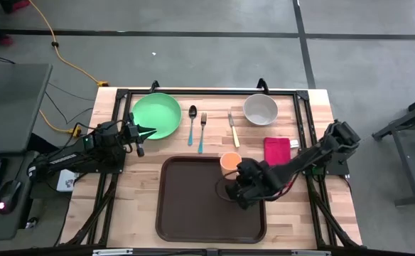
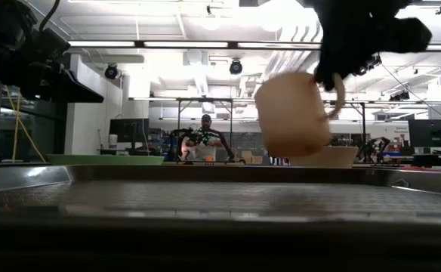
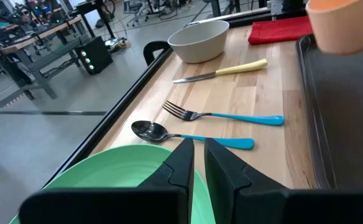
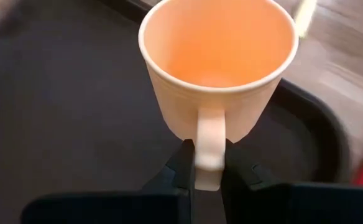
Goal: Set up tray
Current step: Put the orange mug on the top right of the brown tray
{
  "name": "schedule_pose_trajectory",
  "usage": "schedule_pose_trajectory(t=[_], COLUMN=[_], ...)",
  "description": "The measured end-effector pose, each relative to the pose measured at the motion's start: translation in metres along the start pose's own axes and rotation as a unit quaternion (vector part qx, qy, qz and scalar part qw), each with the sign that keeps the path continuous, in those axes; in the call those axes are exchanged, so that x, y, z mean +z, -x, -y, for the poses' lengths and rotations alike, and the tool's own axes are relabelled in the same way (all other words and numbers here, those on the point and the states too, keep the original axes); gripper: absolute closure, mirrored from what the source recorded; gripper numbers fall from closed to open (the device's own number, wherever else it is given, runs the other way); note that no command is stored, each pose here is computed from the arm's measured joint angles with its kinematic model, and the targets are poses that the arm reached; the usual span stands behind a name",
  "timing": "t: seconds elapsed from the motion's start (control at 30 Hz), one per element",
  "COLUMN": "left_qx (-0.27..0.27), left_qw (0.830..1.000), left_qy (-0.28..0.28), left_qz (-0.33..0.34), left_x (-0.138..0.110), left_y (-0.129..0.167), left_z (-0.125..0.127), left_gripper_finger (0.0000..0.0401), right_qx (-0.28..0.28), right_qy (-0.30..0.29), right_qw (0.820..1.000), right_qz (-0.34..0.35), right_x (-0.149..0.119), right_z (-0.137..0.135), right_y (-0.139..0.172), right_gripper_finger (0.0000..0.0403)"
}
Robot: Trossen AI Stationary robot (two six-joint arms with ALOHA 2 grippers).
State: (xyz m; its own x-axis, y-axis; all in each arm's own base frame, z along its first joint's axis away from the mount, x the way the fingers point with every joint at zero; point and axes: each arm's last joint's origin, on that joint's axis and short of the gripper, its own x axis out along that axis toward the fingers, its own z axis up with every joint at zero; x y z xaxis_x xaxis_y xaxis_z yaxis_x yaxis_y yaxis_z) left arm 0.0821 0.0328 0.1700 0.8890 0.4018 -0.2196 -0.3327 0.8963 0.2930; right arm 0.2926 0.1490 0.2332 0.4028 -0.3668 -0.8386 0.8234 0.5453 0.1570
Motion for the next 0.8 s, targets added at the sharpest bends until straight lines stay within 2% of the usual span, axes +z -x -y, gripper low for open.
schedule_pose_trajectory(t=[0.17, 0.47, 0.8], left_qx=[0.000, 0.000, 0.000], left_qw=[1.000, 1.000, 1.000], left_qy=[0.000, 0.000, -0.008], left_qz=[0.000, 0.000, 0.000], left_x=[0.000, 0.000, 0.000], left_y=[0.000, 0.000, 0.000], left_z=[0.000, 0.000, 0.000], left_gripper_finger=[0.0334, 0.0334, 0.0334], right_qx=[-0.049, -0.089, -0.166], right_qy=[0.016, -0.007, -0.044], right_qw=[0.999, 0.995, 0.977], right_qz=[-0.007, -0.040, -0.129], right_x=[-0.013, -0.033, -0.056], right_z=[-0.001, -0.005, 0.007], right_y=[-0.019, -0.044, -0.035], right_gripper_finger=[0.0377, 0.0377, 0.0377])
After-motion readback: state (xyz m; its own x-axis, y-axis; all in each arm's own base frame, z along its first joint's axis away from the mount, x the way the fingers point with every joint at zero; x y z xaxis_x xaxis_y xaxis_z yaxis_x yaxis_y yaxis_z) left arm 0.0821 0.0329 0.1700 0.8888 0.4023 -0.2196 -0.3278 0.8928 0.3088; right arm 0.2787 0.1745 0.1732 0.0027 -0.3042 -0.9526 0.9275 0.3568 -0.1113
